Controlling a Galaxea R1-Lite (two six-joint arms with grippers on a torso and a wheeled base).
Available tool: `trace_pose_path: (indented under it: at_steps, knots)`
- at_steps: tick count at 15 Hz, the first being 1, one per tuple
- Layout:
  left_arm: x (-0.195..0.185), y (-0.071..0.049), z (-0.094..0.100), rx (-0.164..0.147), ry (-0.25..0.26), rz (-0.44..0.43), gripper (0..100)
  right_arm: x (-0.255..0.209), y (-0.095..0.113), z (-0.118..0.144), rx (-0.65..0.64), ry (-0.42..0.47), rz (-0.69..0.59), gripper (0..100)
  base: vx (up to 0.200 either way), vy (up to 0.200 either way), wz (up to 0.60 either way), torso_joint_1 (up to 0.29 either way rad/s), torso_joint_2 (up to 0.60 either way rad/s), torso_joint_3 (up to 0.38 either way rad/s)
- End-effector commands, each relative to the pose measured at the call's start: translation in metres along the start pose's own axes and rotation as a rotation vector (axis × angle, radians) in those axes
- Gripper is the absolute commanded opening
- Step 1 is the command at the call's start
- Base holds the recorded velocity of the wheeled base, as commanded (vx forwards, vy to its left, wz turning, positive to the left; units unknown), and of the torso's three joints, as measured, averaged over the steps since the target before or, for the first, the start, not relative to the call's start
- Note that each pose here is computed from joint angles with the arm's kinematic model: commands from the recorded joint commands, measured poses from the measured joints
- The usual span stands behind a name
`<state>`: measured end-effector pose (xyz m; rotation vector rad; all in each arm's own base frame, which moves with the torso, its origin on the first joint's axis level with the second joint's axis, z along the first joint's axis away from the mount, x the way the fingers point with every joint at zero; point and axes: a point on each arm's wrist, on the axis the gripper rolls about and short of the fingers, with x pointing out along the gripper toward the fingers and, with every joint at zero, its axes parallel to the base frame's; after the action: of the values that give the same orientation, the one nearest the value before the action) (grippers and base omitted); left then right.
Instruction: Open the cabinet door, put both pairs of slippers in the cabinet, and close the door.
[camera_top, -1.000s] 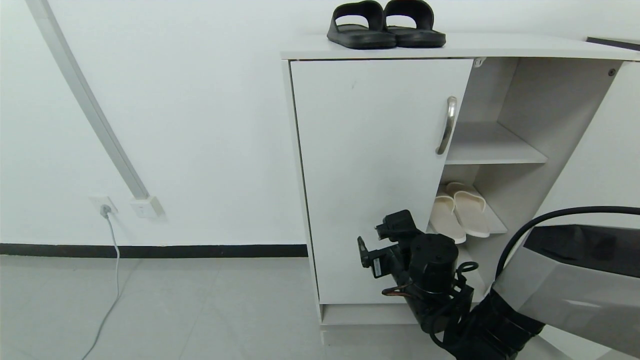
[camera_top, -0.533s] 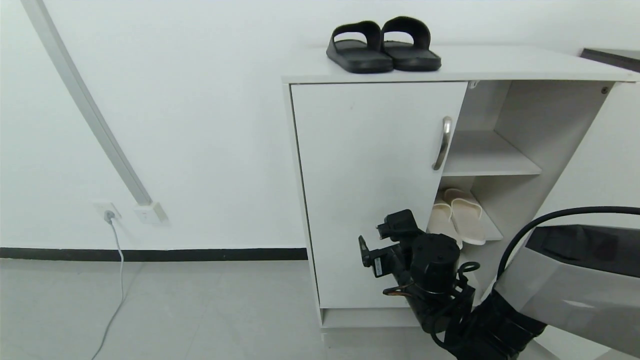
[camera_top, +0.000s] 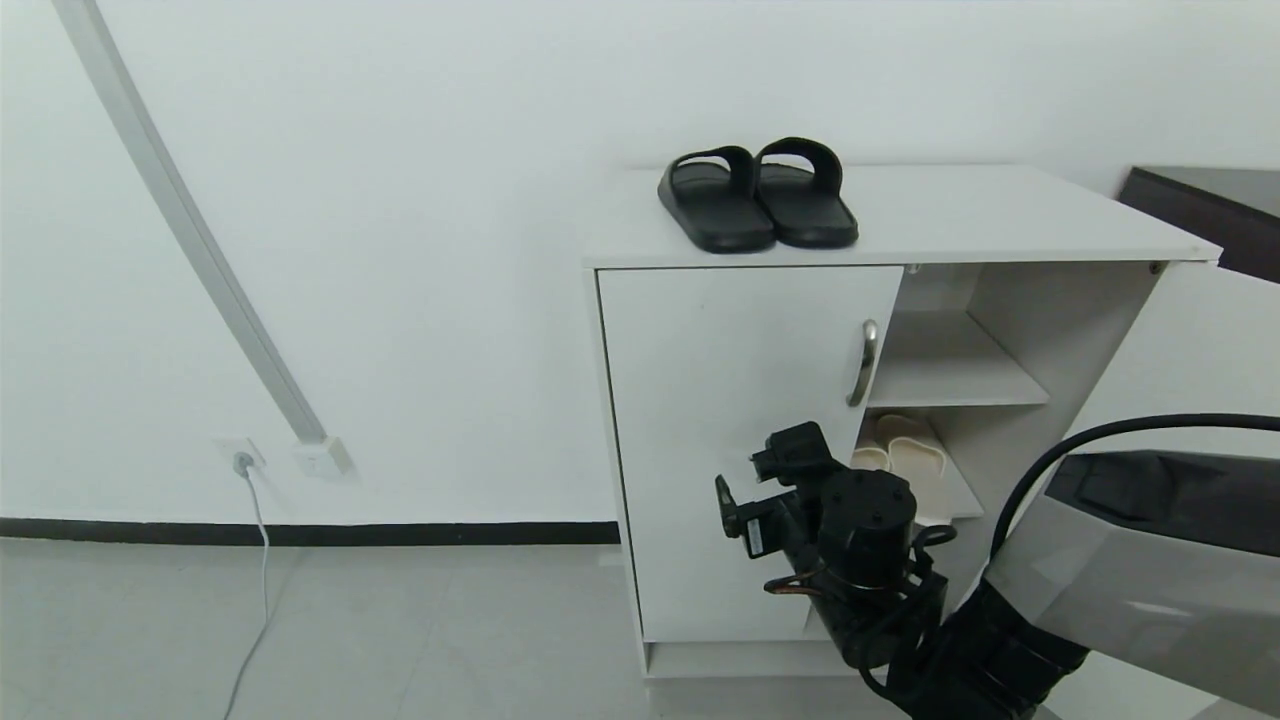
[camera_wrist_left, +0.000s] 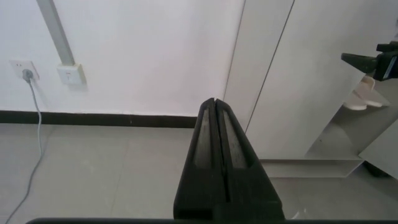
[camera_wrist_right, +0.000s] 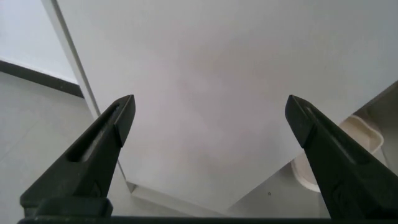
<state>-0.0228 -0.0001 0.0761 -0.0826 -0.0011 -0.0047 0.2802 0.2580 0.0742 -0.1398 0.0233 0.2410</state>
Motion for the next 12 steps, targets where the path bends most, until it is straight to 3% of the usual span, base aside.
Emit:
trace_pose_path:
  at_steps: [1,12]
  knots:
    - [0.0000,0.0000,0.0000,0.000,0.000,0.000,0,-0.0002,0.0007,-0.0005,-0.001,0.001,0.002,100,0.000,0.000,0.00,0.154,-0.48,-0.330]
    - [0.0000,0.0000,0.0000,0.000,0.000,0.000,0,0.0004,0.0011,-0.0016,-0.002,0.001,0.000,100,0.000,0.000,0.00,0.189,-0.50,-0.312]
